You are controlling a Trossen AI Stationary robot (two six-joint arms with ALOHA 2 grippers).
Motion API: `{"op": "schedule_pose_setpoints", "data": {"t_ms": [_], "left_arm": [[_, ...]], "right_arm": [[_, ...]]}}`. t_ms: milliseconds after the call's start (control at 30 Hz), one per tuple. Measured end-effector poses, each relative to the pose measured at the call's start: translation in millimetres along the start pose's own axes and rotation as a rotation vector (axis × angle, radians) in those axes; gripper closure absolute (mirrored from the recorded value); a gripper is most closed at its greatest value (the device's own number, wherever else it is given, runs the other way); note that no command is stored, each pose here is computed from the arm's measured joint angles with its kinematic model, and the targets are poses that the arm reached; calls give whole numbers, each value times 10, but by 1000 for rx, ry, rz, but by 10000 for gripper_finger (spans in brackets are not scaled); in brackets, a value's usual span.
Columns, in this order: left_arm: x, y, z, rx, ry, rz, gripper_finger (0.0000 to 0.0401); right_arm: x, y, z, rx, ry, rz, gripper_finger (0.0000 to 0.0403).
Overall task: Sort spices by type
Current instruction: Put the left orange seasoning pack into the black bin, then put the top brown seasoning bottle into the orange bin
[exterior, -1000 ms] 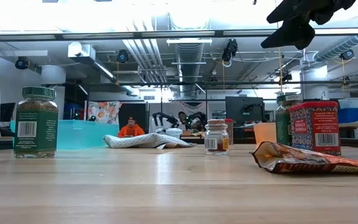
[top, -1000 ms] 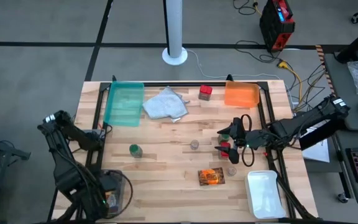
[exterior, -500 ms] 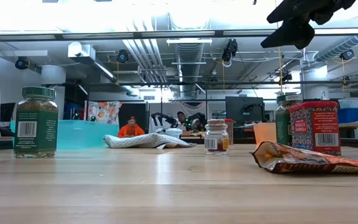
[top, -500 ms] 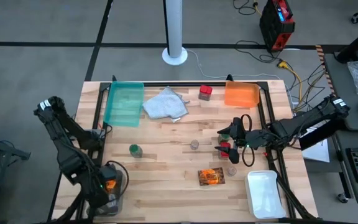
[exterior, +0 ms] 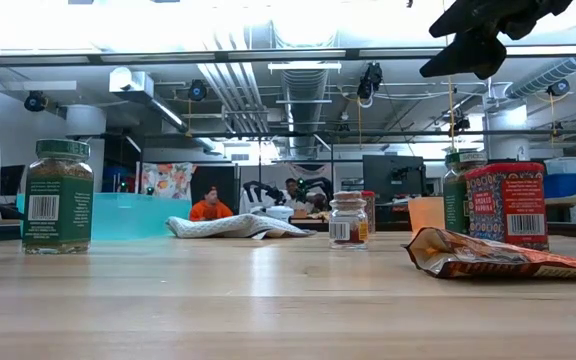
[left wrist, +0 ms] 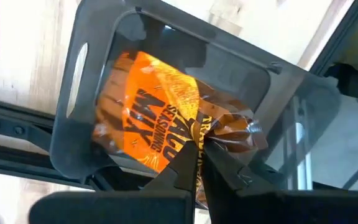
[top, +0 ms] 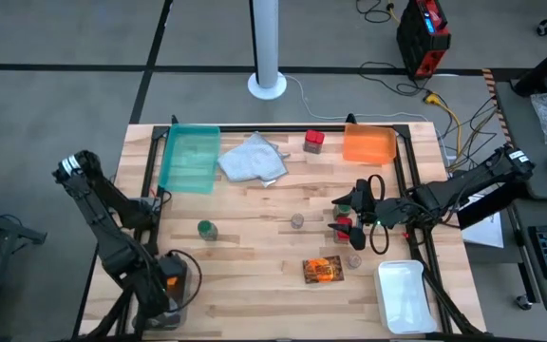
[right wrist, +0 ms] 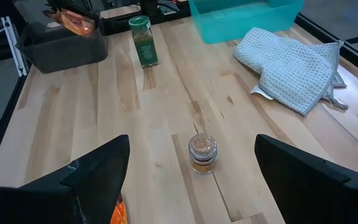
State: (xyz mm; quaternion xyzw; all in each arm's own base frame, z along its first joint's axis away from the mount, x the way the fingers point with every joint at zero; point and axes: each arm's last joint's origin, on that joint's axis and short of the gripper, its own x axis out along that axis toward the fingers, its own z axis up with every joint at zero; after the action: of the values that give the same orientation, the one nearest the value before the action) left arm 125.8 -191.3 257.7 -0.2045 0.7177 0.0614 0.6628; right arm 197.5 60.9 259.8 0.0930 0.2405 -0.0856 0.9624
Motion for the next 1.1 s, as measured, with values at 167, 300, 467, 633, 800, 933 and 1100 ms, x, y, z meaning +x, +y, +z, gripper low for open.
{"op": "schedule_pose_setpoints", "data": {"t_ms": [167,300,467,633,800,933,1100], "left_arm": [[65,-29,17,3,5,29,392],[96,-42,24,3,8,43,366],[88,-57,26,5,7,40,333],[-21,-111,29,24,-15,9,320],[-317,-206,130,42,-372,9,322],[-622,-280,225,146,-838,88,325],[-795,-276,349,434,-975,291,326]], "right_arm": [[-1,0,0,0,0,0,65],[-1,-1,1,-1,0,0,64],[-1,-1,1,-1,0,0,64],[0,-2,2,1,-1,-1,65],[2,-21,18,30,-34,-59,64],[19,-71,49,65,-62,-106,64],[128,-125,127,87,-74,-151,65]]}}
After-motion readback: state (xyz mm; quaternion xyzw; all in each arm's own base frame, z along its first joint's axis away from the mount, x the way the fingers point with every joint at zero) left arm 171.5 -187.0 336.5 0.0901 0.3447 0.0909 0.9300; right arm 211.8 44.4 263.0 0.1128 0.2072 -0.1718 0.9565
